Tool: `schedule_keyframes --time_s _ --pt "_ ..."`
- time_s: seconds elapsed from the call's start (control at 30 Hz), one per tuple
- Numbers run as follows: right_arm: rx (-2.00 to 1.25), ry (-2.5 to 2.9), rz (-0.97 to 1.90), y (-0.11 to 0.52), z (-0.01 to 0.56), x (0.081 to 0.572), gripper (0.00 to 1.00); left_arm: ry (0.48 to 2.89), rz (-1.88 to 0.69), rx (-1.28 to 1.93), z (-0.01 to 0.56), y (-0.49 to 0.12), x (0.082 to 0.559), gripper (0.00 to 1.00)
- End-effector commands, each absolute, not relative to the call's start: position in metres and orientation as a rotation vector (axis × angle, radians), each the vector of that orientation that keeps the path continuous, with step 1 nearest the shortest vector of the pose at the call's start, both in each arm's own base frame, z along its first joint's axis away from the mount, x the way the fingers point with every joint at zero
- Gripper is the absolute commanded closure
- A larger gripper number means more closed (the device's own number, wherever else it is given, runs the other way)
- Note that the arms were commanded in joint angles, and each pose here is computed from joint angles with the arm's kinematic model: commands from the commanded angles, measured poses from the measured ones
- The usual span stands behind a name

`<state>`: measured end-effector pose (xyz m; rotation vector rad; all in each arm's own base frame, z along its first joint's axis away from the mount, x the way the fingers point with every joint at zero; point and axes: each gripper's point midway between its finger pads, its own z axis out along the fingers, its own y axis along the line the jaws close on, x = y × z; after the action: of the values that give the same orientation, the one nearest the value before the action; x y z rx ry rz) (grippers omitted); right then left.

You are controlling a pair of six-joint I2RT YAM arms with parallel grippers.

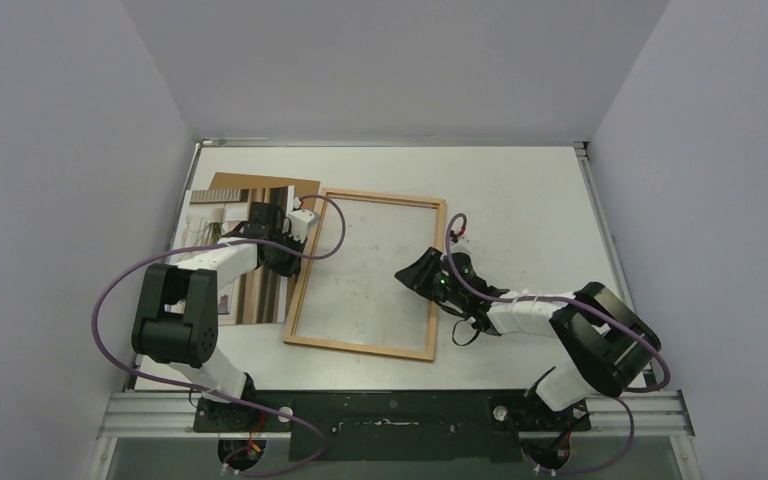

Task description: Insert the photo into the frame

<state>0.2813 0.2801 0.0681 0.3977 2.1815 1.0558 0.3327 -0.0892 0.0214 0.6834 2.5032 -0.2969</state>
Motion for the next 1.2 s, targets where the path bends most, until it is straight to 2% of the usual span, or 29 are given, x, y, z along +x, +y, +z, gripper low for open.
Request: schedule_keyframes --time_s 0.0,0.2,0.4,0.87,1.0,1.07,1.17 --pt "0.299 2.166 1.007 0.291 0.095 0.284 0.62 2.415 -0.432 0.725 0.043 -0.117 0.338 1.0" --pt "0.261 2.238 0.89 0.291 0.089 0.281 0.31 2.403 -0.437 0.723 0.048 -0.119 0.34 1.0" --pt "0.202 2.299 0.754 0.293 0.089 0.281 0.16 2.401 -0.439 0.726 0.05 -0.119 0.338 1.0" --pt "0.098 2.429 0.48 0.288 0.076 0.276 0.0 2.396 -0.457 0.725 0.05 -0.12 0.337 1.0" --pt "0.076 2.427 0.451 0.287 0.079 0.276 0.0 2.395 -0.459 0.721 0.05 -0.12 0.337 1.0" --pt "0.069 2.427 0.439 0.286 0.081 0.276 0.05 2.394 -0.46 0.721 0.05 -0.12 0.337 1.0" --pt "0.057 2.428 0.43 0.286 0.083 0.277 0.07 2.395 -0.46 0.719 0.05 -0.119 0.337 1.0"
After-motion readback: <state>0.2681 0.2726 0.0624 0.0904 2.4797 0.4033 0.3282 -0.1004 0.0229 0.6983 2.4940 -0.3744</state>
